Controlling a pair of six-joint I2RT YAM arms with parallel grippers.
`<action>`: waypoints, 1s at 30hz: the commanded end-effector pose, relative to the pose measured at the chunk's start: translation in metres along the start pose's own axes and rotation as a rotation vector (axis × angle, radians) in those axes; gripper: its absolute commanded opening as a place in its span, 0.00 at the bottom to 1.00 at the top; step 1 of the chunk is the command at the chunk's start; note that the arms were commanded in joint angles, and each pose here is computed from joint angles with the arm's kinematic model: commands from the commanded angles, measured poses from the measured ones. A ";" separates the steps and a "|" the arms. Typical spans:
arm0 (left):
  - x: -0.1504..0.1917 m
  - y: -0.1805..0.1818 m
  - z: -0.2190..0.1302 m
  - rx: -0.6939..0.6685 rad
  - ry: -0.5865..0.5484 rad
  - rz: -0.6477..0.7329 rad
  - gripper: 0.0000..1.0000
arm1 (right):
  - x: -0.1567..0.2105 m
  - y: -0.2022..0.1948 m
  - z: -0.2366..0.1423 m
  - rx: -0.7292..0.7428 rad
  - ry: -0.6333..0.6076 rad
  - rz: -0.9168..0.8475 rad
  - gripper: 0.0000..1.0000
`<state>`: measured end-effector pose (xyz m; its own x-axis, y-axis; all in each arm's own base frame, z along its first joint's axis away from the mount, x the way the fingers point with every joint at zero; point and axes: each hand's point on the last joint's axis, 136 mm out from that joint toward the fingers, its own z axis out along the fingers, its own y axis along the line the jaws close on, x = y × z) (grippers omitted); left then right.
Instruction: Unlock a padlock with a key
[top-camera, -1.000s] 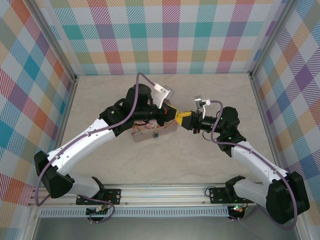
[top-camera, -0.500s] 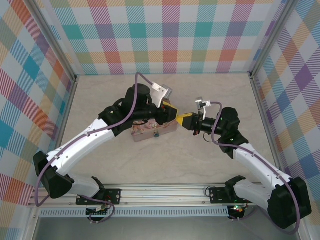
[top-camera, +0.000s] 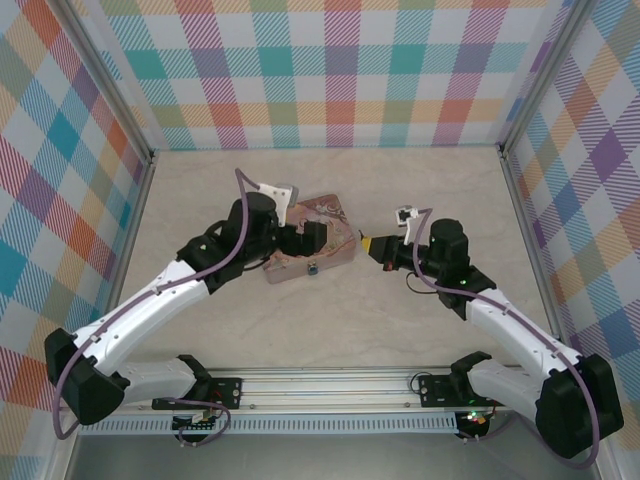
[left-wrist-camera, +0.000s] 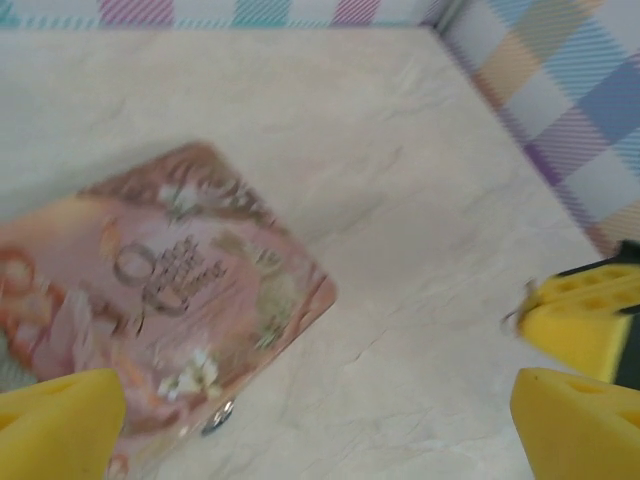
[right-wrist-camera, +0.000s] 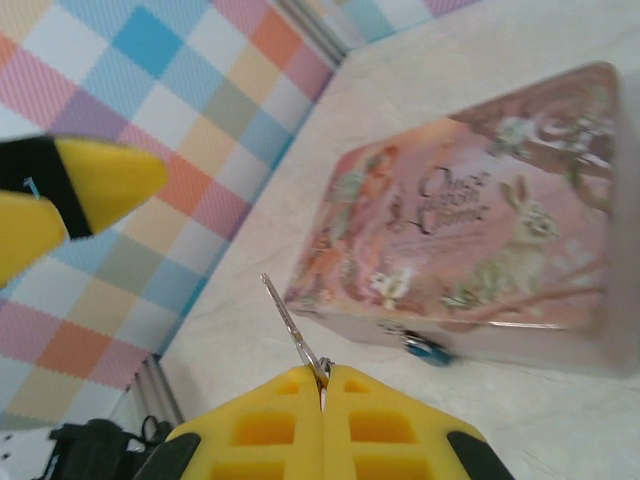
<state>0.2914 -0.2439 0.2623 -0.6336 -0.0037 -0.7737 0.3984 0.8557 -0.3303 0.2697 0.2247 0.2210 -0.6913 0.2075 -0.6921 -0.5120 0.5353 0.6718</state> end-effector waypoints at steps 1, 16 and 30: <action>0.042 0.024 0.015 -0.079 0.074 -0.095 1.00 | 0.008 -0.030 0.001 0.130 -0.015 0.041 0.00; 0.121 0.041 0.073 -0.119 0.218 -0.230 1.00 | 0.012 -0.041 -0.013 0.205 -0.049 -0.002 0.00; 0.082 0.094 0.105 -0.233 0.111 -0.172 1.00 | 0.015 -0.037 -0.023 0.207 -0.054 -0.073 0.00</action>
<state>0.3179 -0.2199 0.0948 -0.8103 -0.1157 -0.5744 0.0940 0.9419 -0.3224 0.2699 0.1911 0.1972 -0.6371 0.2286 -0.7361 -0.4251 0.6924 0.5830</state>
